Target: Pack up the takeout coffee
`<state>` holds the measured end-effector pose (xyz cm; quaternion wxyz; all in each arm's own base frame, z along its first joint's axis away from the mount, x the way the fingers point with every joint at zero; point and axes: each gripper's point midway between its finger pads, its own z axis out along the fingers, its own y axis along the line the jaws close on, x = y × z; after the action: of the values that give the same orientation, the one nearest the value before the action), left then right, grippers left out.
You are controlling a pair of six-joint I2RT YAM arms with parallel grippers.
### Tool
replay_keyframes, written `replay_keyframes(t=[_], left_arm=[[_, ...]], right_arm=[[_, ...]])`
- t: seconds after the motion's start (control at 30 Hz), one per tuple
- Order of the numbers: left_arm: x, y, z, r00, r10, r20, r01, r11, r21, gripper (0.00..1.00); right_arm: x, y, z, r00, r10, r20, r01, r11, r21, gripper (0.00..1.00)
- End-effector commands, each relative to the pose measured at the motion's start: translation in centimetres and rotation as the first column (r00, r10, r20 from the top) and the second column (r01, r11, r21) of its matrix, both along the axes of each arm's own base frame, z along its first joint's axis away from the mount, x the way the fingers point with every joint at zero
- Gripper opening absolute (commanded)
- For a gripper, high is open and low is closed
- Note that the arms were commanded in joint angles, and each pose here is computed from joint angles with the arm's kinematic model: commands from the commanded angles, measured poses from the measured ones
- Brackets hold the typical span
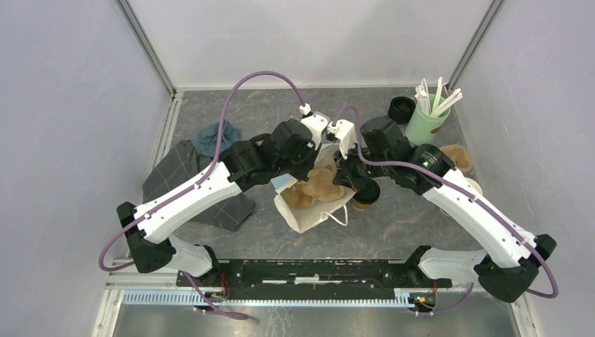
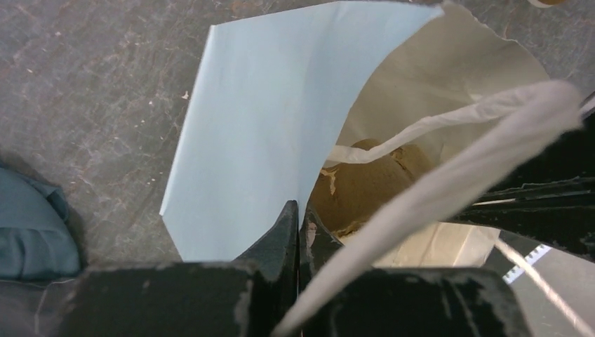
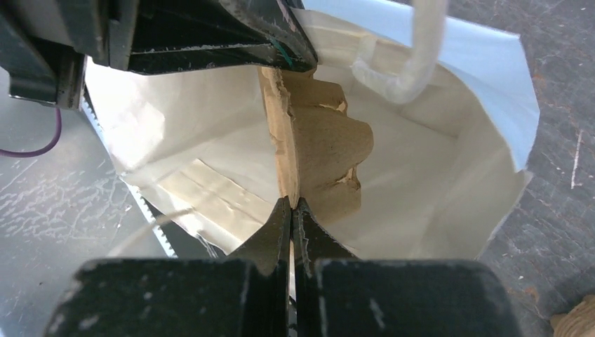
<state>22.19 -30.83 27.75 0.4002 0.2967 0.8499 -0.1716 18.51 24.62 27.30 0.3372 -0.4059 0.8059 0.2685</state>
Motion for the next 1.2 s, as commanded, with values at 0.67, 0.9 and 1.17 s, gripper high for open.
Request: replay_keyframes(t=[0.67, 0.9, 1.17], left_arm=[[-0.9, 1.9, 0.5, 0.956, -0.156, -0.248, 0.099, 0.969, -0.225, 0.02], [0.5, 2.3, 0.6, 0.963, -0.134, -0.235, 0.083, 0.973, -0.215, 0.02], [1.4, 2.9, 0.0, 0.963, -0.111, -0.244, 0.06, 0.977, -0.206, 0.02]], right_arm=[[1.5, 5.0, 0.2, 0.985, 0.122, -0.122, -0.112, 0.99, 0.082, 0.0], [2.1, 5.3, -0.7, 0.984, 0.086, -0.153, -0.076, 0.994, 0.075, 0.0], [6.1, 3.7, -1.4, 0.99, -0.122, -0.073, 0.12, 0.992, -0.035, 0.23]])
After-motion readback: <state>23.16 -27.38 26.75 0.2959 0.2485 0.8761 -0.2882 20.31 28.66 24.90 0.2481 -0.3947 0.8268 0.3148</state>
